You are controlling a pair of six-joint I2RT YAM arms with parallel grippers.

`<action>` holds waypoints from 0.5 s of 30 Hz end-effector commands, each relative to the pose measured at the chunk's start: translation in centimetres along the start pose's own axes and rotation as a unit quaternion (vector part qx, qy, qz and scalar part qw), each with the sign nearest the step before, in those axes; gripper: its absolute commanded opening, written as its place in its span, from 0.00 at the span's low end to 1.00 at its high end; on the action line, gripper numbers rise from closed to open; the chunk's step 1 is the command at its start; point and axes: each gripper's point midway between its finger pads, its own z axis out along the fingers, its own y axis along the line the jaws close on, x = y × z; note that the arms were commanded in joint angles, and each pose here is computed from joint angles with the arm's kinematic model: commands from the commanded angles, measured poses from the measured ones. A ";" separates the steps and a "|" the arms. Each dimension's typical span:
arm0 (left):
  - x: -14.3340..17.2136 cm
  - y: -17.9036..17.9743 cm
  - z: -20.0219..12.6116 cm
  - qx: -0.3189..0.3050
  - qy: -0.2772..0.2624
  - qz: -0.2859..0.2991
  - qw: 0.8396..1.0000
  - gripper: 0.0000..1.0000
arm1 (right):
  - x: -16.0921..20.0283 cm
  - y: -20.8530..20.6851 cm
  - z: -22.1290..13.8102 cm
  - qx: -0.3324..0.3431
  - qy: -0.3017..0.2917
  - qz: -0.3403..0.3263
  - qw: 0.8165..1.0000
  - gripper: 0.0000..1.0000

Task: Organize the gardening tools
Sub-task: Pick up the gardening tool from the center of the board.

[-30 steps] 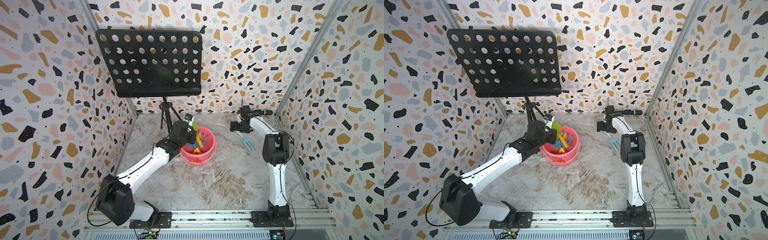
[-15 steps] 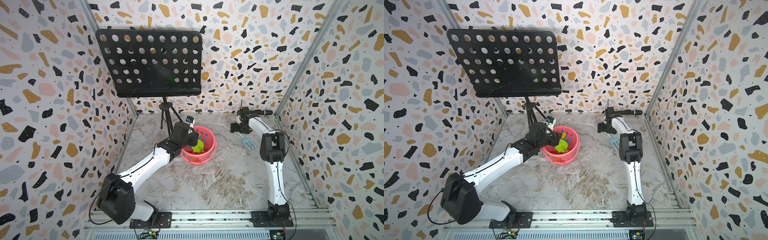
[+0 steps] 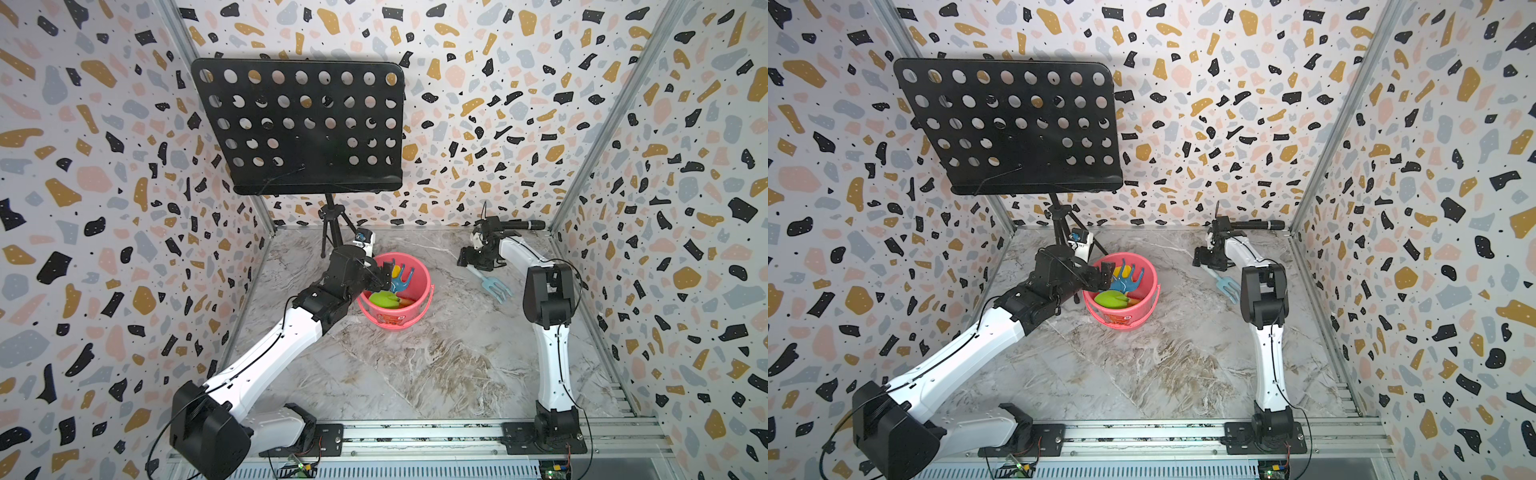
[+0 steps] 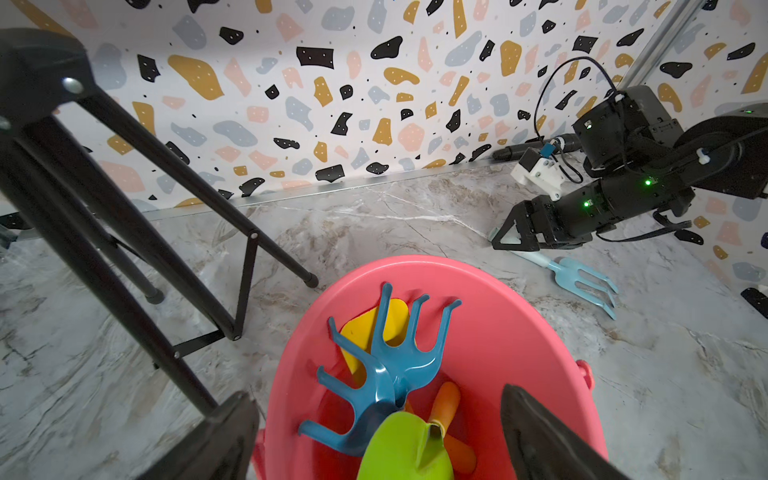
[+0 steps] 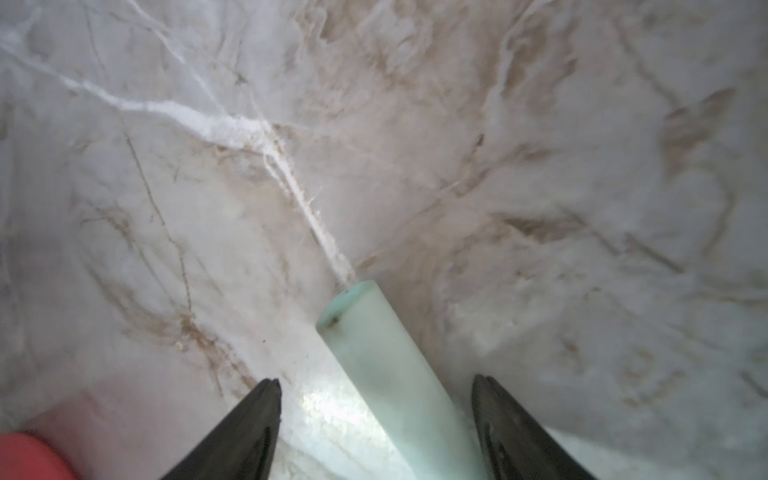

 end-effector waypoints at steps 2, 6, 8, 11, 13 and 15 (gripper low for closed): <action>-1.4 0.4 -1.5 -0.008 -0.021 -0.022 0.999 0.96 | 2.3 3.3 -1.6 -0.053 0.019 0.016 0.998 0.75; -1.8 0.1 -1.9 0.003 -0.026 -0.031 0.999 0.97 | 4.7 4.0 -2.4 -0.073 0.031 0.029 0.996 0.72; -1.8 -0.1 -1.9 0.007 -0.025 -0.033 0.999 0.97 | 6.0 4.4 -2.7 -0.083 0.037 0.031 0.995 0.71; -1.8 -0.2 -2.1 0.011 -0.026 -0.038 0.999 0.97 | 7.8 5.4 -3.3 -0.100 0.048 0.024 0.994 0.70; -1.9 -0.2 -2.1 0.012 -0.028 -0.043 0.999 0.97 | 9.1 6.1 -3.7 -0.110 0.057 0.020 0.992 0.72; -1.8 -0.2 -2.2 0.013 -0.029 -0.046 0.998 0.97 | 10.4 6.4 -4.0 -0.113 0.067 0.019 0.991 0.74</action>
